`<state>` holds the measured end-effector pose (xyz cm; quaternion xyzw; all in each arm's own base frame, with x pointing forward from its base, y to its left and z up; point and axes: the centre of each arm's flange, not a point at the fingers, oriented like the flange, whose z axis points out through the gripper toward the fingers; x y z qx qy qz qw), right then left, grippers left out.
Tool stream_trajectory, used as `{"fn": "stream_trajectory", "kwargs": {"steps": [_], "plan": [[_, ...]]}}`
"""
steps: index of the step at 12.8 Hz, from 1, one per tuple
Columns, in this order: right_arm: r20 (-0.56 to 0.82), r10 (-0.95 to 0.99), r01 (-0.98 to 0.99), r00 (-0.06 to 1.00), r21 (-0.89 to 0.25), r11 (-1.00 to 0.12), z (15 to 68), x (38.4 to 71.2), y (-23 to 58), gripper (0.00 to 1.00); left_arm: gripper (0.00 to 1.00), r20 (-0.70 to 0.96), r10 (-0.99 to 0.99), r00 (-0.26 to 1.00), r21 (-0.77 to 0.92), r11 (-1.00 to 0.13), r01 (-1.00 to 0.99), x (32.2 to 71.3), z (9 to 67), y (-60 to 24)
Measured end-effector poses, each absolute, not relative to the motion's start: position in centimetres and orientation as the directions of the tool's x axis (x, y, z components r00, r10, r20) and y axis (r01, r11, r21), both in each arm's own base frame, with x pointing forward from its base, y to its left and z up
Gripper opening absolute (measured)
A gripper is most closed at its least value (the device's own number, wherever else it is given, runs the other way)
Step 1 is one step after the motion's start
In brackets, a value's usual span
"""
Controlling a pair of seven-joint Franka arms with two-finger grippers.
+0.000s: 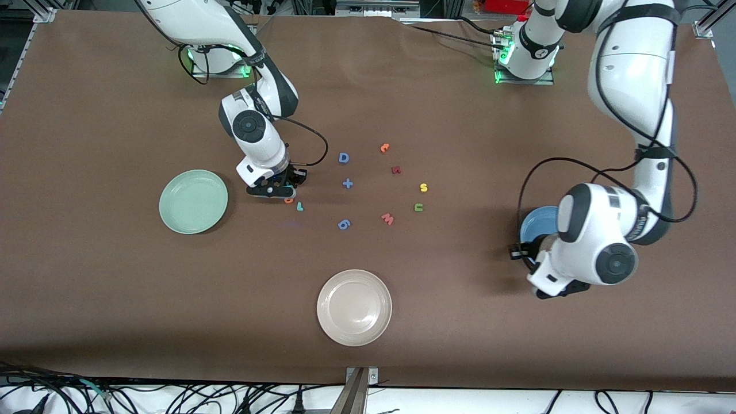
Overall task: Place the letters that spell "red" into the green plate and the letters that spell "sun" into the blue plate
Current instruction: 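Release the letters onto the blue and green plates with both grippers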
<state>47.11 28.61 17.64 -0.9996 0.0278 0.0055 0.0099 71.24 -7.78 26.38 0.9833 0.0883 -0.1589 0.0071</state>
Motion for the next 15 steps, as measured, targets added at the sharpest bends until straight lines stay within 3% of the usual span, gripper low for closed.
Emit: {"fn": "stream_trajectory", "kwargs": {"steps": [4,5,9,11,15], "plan": [[-0.004,-0.069,-0.069,0.998,-0.017,-0.997,18.3,47.8,28.0,0.28,0.26,-0.346,0.079,0.935,-0.024,-0.997,0.076,70.8,24.6,-2.5],[-0.012,-0.083,-0.083,0.996,-0.003,-0.997,19.3,48.6,27.4,0.28,0.33,-0.349,0.067,0.935,-0.029,-0.998,0.061,70.7,24.3,-2.1],[-0.09,-0.164,-0.156,0.982,0.09,-0.984,27.9,53.3,22.7,0.28,0.76,-0.352,0.026,0.936,-0.023,-1.0,0.019,70.6,24.1,-3.9],[-0.111,-0.151,-0.138,0.982,0.115,-0.984,29.7,55.3,17.8,0.28,0.98,-0.357,0.015,0.934,-0.021,-1.0,0.008,70.5,23.9,-4.6],[-0.184,-0.085,-0.058,0.979,0.151,-0.987,29.1,56.7,5.7,0.28,1.0,-0.36,-0.005,0.933,-0.012,-1.0,-0.01,70.5,23.9,-3.0]]}}
